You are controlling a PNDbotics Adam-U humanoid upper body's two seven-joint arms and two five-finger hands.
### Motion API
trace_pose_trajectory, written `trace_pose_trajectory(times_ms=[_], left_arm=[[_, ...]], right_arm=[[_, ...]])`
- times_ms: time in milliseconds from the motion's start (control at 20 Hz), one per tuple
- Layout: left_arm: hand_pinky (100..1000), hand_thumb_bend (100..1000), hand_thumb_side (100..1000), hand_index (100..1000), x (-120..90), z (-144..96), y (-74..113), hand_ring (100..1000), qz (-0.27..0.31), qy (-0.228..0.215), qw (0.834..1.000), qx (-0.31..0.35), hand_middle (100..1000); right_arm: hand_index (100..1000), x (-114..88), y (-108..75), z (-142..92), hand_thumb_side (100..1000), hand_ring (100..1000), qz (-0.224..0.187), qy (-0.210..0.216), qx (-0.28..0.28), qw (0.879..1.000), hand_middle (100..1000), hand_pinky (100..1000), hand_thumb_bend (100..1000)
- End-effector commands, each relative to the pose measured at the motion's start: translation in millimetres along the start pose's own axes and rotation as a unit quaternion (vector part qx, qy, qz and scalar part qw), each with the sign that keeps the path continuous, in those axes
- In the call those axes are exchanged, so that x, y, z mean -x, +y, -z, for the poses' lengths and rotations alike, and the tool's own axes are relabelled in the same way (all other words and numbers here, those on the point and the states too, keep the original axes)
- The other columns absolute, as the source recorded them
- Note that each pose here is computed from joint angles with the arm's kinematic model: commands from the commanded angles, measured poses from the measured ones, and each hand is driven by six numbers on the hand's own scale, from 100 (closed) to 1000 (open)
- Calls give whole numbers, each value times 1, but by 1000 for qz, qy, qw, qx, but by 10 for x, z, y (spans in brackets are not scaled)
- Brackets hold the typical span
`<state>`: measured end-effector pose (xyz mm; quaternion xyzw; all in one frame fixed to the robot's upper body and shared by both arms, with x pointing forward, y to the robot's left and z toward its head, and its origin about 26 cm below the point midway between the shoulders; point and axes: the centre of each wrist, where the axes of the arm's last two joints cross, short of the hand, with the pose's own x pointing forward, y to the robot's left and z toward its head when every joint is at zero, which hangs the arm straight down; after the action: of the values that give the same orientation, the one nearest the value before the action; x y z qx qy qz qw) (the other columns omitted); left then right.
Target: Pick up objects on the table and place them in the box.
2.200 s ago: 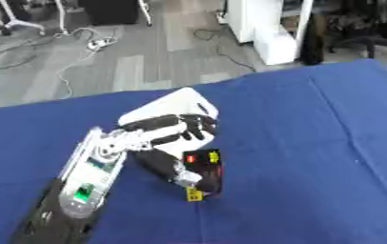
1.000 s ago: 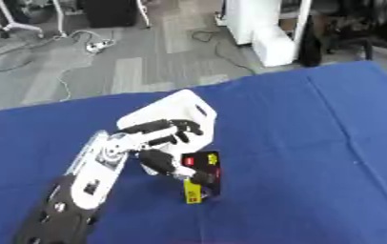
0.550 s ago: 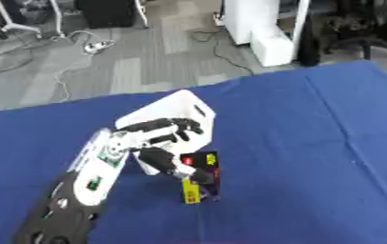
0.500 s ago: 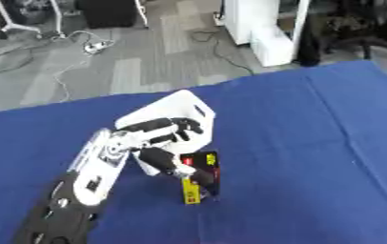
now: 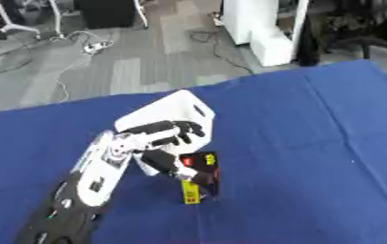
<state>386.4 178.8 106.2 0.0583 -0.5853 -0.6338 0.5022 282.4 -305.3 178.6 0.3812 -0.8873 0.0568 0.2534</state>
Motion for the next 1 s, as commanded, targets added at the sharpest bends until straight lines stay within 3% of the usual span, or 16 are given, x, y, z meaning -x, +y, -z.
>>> trace_pose_trajectory(times_ms=[50, 1000], left_arm=[[795, 706, 654, 944, -30, 7, 46, 852, 5, -9, 1000, -6, 1000], [796, 697, 651, 944, 102, 63, -75, 848, -6, 4, 1000, 10, 1000]], right_arm=[[378, -62, 1, 94, 1000, 285, -5, -3, -17, 1000, 247, 167, 100], [378, -64, 1, 104, 1000, 284, -4, -4, -18, 1000, 247, 167, 100]])
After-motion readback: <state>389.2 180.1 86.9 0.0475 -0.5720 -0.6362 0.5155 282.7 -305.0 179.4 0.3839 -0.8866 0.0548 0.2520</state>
